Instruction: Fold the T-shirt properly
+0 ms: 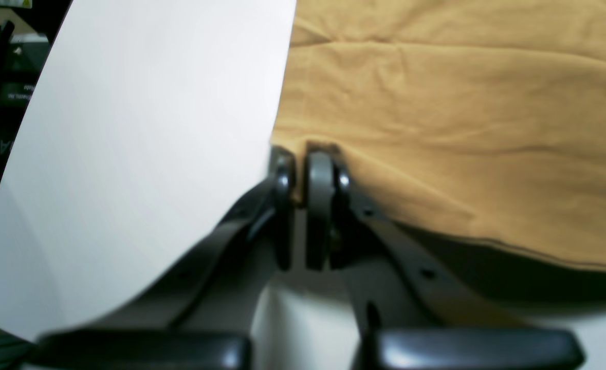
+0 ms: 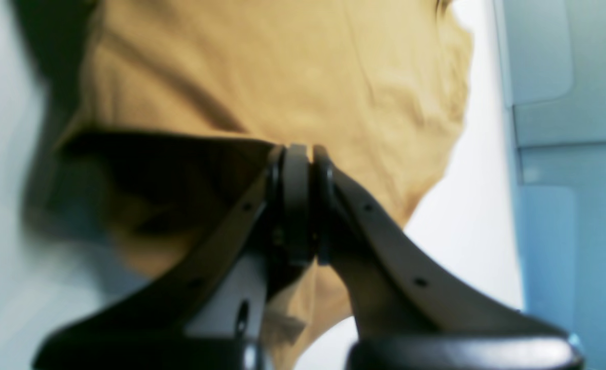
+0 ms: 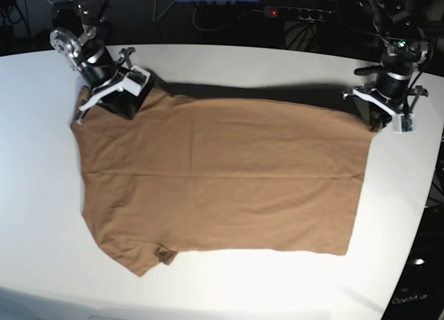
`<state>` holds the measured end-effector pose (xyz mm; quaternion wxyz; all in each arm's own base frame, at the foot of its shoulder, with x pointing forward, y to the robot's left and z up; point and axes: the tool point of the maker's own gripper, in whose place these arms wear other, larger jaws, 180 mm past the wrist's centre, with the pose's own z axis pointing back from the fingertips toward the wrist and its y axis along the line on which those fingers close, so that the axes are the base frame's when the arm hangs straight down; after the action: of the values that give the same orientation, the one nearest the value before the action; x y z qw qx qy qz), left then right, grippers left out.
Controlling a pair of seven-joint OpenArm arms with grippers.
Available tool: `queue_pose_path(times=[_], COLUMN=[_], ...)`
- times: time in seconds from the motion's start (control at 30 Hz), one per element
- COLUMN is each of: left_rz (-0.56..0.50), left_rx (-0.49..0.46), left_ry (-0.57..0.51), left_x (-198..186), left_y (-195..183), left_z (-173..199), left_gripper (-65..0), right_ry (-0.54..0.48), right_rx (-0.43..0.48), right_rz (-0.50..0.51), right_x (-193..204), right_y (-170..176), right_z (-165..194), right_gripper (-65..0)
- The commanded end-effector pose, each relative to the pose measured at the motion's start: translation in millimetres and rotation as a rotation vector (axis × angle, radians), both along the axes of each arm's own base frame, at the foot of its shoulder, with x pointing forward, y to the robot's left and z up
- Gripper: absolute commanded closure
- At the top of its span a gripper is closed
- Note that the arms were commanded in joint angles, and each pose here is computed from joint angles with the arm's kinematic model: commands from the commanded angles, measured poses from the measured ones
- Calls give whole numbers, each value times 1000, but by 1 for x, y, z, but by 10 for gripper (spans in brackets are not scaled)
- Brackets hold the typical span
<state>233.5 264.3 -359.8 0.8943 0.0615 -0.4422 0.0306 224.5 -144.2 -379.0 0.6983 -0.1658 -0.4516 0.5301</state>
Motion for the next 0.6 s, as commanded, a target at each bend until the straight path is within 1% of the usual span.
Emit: queue_pose_path(times=[0.0, 0.13, 0.23, 0.33, 0.57], left_rz=[-6, -4, -3, -3, 2], left_rx=[13, 17, 22, 26, -3], left_ry=[-68, -84, -98, -106, -118], left_x=[12, 19, 26, 35, 52], left_y=[2, 5, 9, 13, 14], left_z=[17, 21, 25, 26, 22], left_gripper=[-36, -36, -36, -36, -36], right_ry=[-54, -101, -119, -120, -121], right_rx=[-2, -9, -8, -8, -5], right_rz=[-1, -4, -11, -19, -27], right_x=[10, 29, 42, 51, 66], right_y=[-3, -6, -9, -12, -16], right_z=[13, 24, 26, 23, 18], right_gripper=[-6, -6, -6, -6, -6])
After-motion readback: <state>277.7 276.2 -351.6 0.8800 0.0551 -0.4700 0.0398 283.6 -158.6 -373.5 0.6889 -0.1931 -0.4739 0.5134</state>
